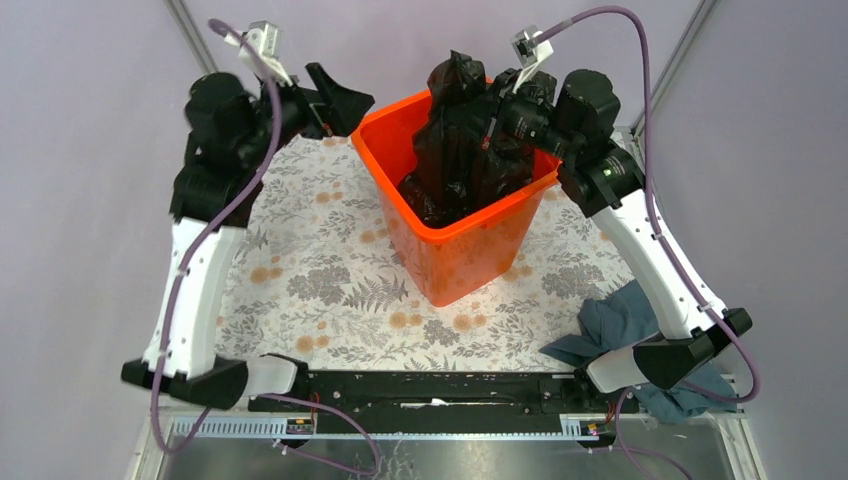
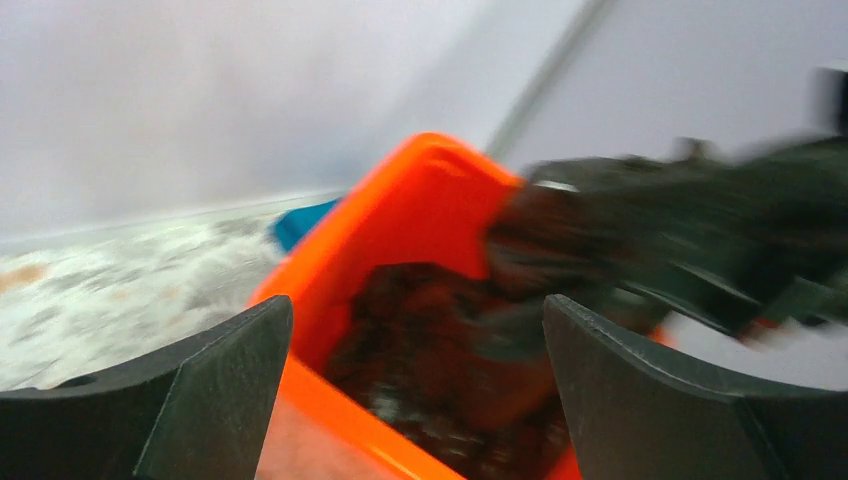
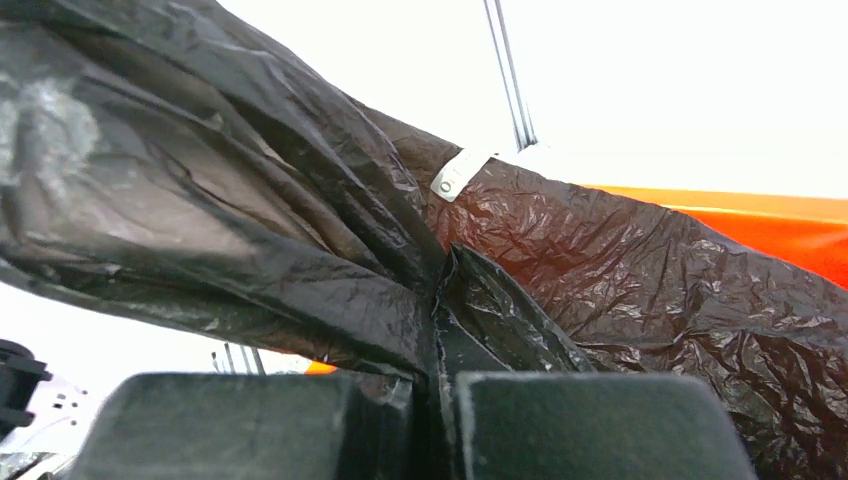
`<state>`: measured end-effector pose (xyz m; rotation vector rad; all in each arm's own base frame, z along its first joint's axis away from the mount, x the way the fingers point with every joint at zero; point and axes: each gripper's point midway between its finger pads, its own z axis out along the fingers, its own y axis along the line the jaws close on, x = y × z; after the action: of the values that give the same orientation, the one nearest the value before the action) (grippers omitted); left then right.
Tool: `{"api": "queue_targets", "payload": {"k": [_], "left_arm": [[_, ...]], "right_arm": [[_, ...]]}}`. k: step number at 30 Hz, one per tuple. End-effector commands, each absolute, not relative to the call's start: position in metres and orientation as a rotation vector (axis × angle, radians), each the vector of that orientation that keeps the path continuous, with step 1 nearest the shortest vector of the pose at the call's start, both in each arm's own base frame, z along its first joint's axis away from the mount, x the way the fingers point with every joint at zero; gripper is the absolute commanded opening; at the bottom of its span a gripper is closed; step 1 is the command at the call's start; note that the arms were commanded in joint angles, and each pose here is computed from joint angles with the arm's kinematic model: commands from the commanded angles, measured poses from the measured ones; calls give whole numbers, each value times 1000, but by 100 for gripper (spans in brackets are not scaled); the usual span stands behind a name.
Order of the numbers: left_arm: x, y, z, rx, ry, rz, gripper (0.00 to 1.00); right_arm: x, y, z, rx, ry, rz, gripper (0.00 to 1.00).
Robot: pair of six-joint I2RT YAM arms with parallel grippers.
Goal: Put the trash bags into the trash bin
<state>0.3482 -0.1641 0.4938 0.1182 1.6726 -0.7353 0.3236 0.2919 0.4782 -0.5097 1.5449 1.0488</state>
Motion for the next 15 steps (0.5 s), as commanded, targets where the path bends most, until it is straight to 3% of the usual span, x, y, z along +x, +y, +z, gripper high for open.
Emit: {"api": "queue_targets", "payload": {"k": [1,7,15], "left_arm": [[268,-221,546,381,1465,-1169,99],[228,-272,573,527,1371,-1274,99],[239,-285,593,370,1333,-1265,99]], "right_arm": [[311,301,497,-638,1458,1060,0],[301,312,497,-649,1453,1069,0],[293,324,486,-642,1485,1028,0]]}}
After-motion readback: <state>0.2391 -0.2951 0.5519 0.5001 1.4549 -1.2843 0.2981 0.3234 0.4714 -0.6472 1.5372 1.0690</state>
